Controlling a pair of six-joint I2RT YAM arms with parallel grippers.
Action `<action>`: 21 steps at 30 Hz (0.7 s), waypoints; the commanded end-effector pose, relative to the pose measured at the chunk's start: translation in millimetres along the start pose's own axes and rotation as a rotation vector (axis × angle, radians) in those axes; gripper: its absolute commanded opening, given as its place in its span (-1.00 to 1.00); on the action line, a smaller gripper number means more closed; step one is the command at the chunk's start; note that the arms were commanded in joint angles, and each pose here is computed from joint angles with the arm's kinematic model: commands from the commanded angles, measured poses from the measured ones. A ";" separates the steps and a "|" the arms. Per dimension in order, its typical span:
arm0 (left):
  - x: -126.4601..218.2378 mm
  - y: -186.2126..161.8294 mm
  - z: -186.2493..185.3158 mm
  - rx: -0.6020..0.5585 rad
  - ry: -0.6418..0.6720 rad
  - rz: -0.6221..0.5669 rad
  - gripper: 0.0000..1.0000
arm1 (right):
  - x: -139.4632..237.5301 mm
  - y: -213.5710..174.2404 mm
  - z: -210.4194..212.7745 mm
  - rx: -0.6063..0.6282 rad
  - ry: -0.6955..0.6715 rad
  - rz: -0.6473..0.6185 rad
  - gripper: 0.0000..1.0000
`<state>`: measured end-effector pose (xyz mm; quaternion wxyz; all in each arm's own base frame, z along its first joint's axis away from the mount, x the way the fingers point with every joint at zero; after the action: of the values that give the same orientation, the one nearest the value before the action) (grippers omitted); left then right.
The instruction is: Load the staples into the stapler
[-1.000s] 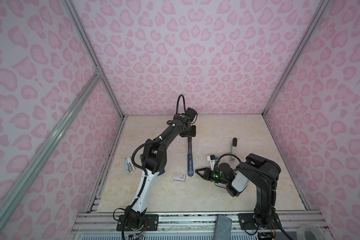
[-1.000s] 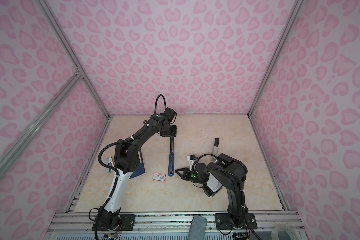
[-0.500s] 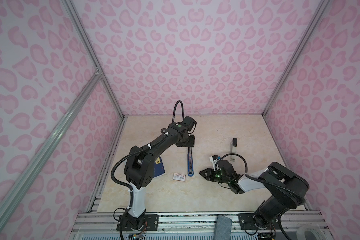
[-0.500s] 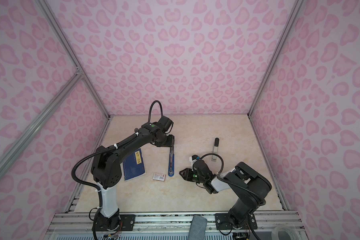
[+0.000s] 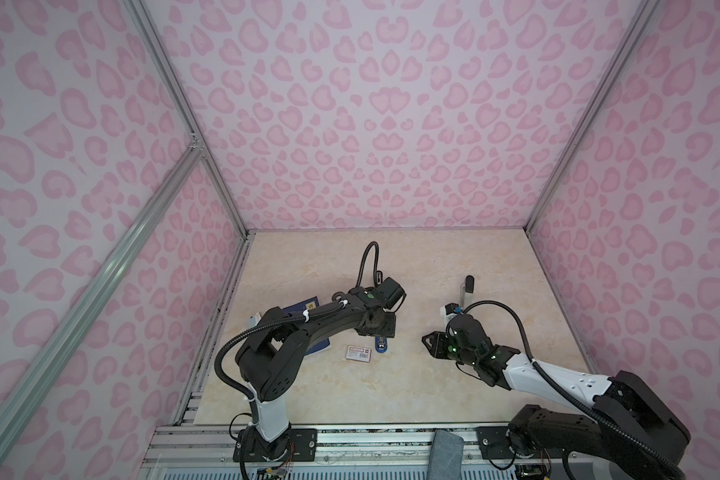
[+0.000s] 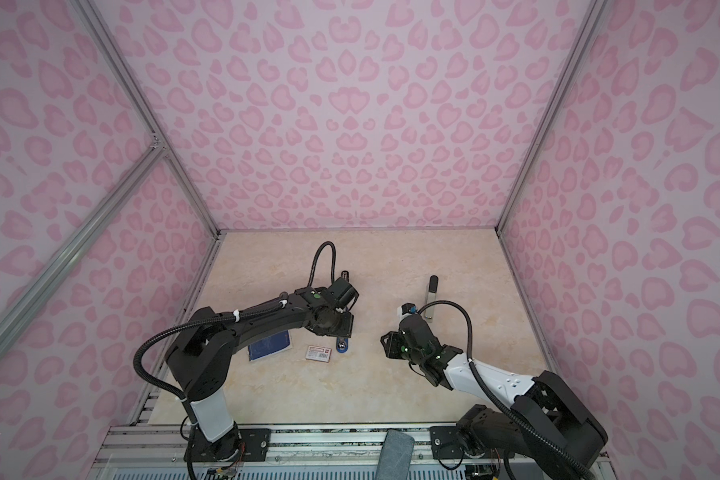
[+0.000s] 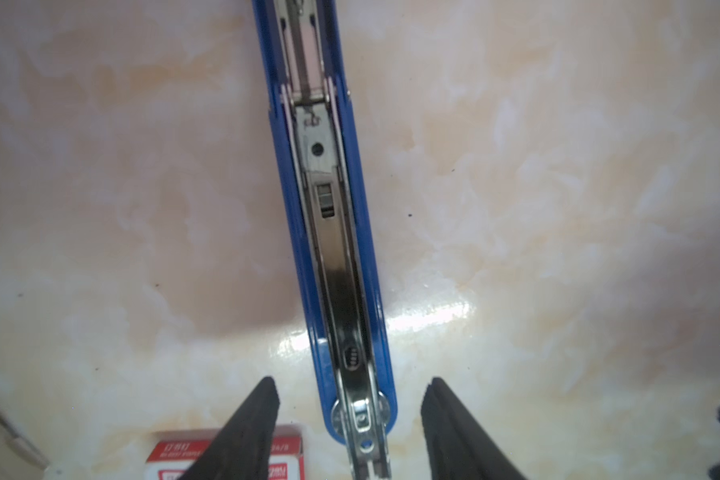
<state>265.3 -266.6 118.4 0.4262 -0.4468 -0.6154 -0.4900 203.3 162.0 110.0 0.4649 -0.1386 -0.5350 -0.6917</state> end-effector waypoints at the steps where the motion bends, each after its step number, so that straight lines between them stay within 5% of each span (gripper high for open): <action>1: -6.6 -0.7 -3.8 0.016 0.020 -0.025 -0.07 | -0.5 -8.2 -7.4 -0.003 -0.039 0.019 -0.37; 6: -10.1 1.7 -3.4 -0.003 0.058 -0.046 -0.53 | -1.3 -10.3 -9.3 -0.006 -0.046 0.018 -0.39; 12: -10.3 19.4 -0.3 -0.022 0.092 -0.081 -0.83 | -1.1 -9.8 -10.3 -0.006 -0.052 0.018 -0.40; 21: -8.9 88.1 7.8 0.020 0.099 -0.152 -0.85 | 6.7 -7.9 -15.5 -0.015 -0.073 0.007 -0.41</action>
<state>338.0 -254.8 124.0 0.4276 -0.3830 -0.6327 -0.5197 200.6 150.7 106.8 0.4510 -0.1564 -0.5386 -0.6942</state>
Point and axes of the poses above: each gripper's point midway between its finger pads, its own x axis back along the fingers, its own z axis along the line the jaws close on, y = z × x, the point moved 8 cm from there along x, back along the fingers, and after that the axes turned 14 degrees about x, right-handed, at the moved point
